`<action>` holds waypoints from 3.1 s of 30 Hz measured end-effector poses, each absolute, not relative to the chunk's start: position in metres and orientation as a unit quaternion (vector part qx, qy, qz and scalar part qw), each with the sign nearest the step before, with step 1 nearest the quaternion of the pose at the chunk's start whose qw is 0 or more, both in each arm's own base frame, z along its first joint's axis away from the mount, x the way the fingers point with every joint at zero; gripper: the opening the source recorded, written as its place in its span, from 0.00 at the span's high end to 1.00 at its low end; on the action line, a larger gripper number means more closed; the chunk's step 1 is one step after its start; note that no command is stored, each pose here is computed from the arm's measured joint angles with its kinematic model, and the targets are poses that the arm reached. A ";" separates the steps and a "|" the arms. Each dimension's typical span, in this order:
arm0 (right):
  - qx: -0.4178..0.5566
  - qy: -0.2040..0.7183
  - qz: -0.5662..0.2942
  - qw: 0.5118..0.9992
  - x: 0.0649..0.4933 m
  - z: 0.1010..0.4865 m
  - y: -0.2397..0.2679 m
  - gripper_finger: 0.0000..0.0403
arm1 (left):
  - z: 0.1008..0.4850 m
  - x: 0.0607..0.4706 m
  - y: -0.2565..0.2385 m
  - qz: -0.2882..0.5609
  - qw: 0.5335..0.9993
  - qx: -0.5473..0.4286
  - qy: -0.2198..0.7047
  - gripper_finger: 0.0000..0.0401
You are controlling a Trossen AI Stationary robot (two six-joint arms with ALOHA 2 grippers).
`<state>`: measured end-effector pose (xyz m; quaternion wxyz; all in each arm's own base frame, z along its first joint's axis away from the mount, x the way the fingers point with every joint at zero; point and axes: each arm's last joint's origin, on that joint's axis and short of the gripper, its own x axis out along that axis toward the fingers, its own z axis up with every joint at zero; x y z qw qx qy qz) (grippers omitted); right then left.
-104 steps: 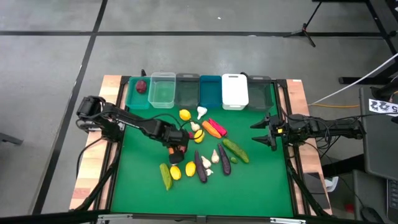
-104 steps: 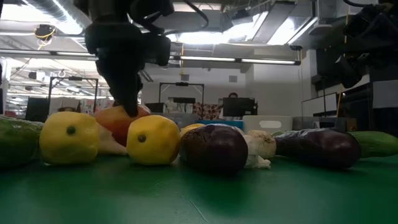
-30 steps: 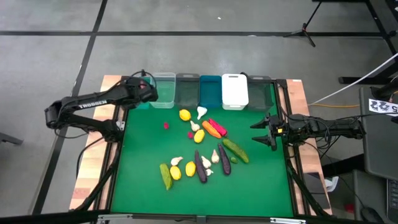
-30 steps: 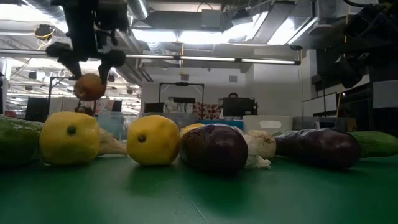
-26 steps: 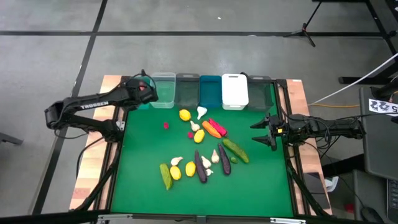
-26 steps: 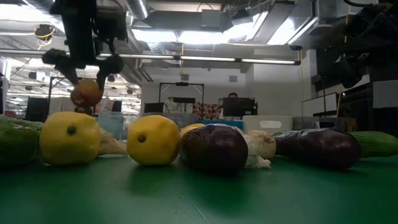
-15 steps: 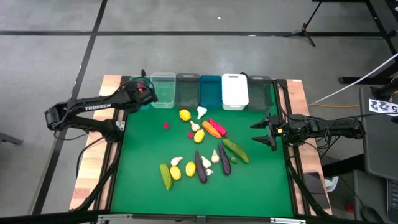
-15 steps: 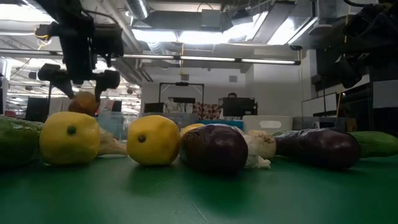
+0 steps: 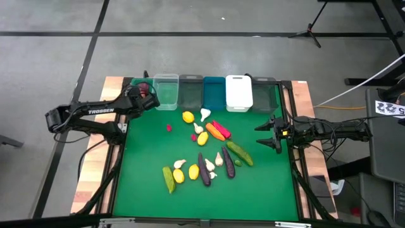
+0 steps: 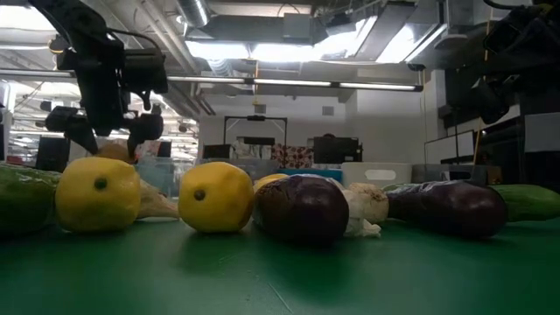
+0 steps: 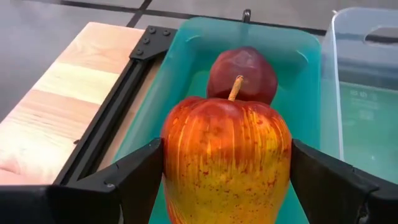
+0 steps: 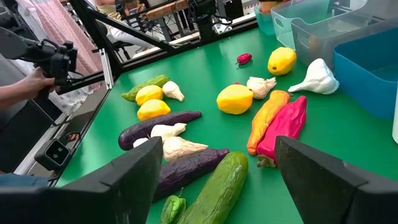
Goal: Sort produce into baskets
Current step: Put the red apple into the green bin, then put the cucumber into the transparent bin
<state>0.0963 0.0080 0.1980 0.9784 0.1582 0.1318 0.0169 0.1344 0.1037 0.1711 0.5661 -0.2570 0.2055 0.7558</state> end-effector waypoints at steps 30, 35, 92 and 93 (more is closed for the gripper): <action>0.159 0.132 0.017 0.978 0.096 0.198 0.008 0.23 | 0.266 0.155 0.073 0.549 0.755 -0.298 0.201 0.04; 0.162 0.132 0.016 0.978 0.096 0.198 0.008 0.23 | 0.265 0.151 0.050 0.477 0.777 -0.367 0.186 0.03; 0.094 0.509 -0.076 0.852 0.241 0.216 0.038 0.23 | 0.183 0.196 -0.017 0.241 0.838 -0.468 0.142 0.03; 0.088 0.512 -0.069 0.851 0.248 0.217 0.043 0.23 | 0.184 0.196 -0.017 0.236 0.845 -0.459 0.140 0.03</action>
